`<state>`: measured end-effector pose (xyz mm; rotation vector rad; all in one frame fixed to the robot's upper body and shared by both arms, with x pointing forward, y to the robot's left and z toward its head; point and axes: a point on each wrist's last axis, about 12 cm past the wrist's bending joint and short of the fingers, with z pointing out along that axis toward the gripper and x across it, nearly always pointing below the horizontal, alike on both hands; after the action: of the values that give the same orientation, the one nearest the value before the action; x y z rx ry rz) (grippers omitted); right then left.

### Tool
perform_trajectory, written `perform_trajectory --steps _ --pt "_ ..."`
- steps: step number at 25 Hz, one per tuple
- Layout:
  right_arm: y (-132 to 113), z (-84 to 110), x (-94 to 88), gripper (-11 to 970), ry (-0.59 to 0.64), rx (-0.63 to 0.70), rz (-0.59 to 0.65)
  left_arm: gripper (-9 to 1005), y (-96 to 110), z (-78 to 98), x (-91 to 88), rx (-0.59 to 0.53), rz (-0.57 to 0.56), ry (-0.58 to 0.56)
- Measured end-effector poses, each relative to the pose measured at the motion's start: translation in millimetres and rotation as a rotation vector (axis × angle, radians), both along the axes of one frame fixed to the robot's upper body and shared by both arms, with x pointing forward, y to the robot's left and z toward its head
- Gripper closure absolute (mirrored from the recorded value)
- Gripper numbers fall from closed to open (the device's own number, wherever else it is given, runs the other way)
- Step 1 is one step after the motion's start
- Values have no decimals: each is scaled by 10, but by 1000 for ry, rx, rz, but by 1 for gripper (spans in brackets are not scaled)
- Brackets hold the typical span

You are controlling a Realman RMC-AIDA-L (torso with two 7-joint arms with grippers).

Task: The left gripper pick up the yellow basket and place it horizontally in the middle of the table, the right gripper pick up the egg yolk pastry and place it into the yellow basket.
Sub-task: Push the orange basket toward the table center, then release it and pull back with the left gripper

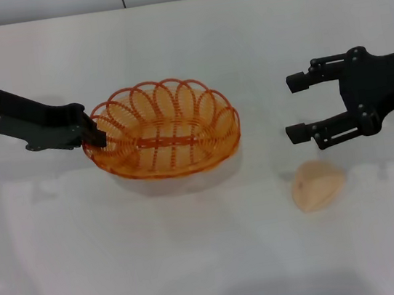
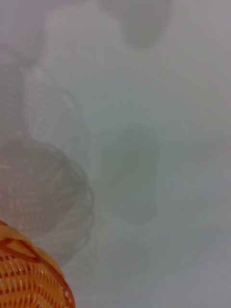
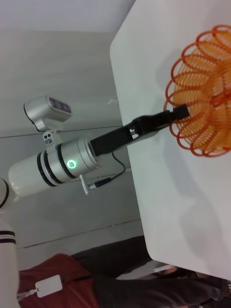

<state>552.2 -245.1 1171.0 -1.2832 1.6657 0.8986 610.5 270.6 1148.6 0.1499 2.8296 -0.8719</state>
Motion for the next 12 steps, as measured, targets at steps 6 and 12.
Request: perform_trajectory --steps 6,12 --pt "5 3 -7 138 -1 2 7 906 9 -23 26 4 42 -1" --pt "13 13 -21 138 -1 12 20 904 -68 -76 48 -8 46 0"
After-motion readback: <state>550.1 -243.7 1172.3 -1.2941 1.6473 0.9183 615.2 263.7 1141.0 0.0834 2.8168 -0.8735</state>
